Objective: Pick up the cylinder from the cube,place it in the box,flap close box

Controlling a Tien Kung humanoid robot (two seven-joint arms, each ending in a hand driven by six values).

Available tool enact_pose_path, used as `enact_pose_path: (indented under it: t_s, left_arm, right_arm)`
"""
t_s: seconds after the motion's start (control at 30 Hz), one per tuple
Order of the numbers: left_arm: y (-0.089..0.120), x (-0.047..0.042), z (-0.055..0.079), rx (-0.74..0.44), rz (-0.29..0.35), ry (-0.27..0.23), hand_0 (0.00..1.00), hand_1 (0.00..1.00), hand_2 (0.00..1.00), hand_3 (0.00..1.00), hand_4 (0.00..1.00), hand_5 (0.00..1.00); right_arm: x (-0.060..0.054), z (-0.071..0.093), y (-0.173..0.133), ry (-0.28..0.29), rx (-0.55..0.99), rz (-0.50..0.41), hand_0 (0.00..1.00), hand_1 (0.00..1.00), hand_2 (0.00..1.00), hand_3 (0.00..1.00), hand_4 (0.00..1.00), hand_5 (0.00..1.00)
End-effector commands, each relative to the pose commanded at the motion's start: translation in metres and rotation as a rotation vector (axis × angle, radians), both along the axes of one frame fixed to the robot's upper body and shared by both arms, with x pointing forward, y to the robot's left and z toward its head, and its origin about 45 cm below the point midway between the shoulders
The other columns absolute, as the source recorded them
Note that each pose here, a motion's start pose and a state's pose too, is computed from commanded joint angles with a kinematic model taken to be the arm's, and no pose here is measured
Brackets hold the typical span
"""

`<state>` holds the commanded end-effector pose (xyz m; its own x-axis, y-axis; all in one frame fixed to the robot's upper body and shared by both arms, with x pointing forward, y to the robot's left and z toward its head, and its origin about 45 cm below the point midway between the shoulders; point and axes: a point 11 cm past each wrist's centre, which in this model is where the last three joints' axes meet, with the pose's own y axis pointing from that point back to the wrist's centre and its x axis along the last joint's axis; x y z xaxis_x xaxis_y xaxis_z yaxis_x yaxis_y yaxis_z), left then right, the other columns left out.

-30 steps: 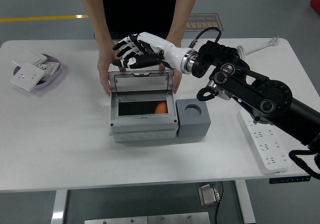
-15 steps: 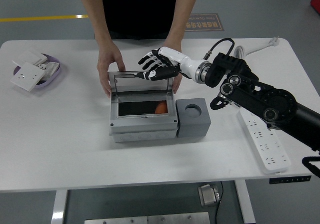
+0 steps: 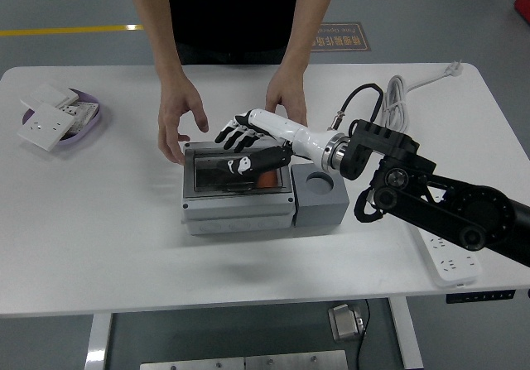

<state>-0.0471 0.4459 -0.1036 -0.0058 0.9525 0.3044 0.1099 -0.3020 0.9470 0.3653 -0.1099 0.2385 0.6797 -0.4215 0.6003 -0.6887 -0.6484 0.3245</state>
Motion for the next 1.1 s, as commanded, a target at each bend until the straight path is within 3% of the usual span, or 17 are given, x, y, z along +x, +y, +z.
enact_pose_path:
  t_s: [0.13,0.27,0.4,0.6,0.73,0.93,1.1]
  left_arm:
    - [0.000,-0.0006,0.000,0.000,0.001,-0.001,0.567,0.614,0.574,0.592,0.707,0.226]
    - [0.000,-0.0008,0.000,0.000,-0.001,-0.001,0.567,0.614,0.574,0.592,0.707,0.226]
    - [0.000,-0.0012,0.000,0.001,-0.001,-0.001,0.567,0.614,0.574,0.592,0.706,0.224]
    - [0.002,-0.0034,0.001,0.004,-0.001,0.004,0.567,0.615,0.574,0.591,0.705,0.222]
    - [0.003,-0.0026,0.001,0.005,-0.003,0.007,0.567,0.614,0.574,0.592,0.705,0.221]
    - [0.006,-0.0017,0.002,0.010,0.001,0.001,0.566,0.615,0.574,0.592,0.705,0.222]
    - [0.007,-0.0095,0.003,0.013,0.006,0.011,0.567,0.614,0.574,0.592,0.704,0.222]
  right_arm:
    - [-0.007,-0.018,-0.005,0.046,0.015,-0.028,0.716,0.631,0.654,0.679,0.766,0.383]
    - [-0.005,-0.022,-0.013,0.060,0.038,-0.063,0.716,0.631,0.654,0.679,0.766,0.383]
    - [0.001,-0.009,-0.026,0.035,0.075,-0.102,0.715,0.632,0.658,0.682,0.730,0.392]
    - [0.006,0.030,-0.055,-0.042,0.144,-0.159,0.709,0.631,0.657,0.684,0.712,0.398]
    - [0.015,0.036,-0.083,-0.088,0.156,-0.248,0.699,0.627,0.656,0.682,0.710,0.394]
    - [0.027,0.016,-0.132,-0.115,0.231,-0.438,0.693,0.625,0.655,0.680,0.712,0.394]
    - [0.023,-0.004,-0.175,-0.090,0.389,-0.606,0.697,0.625,0.652,0.676,0.718,0.395]
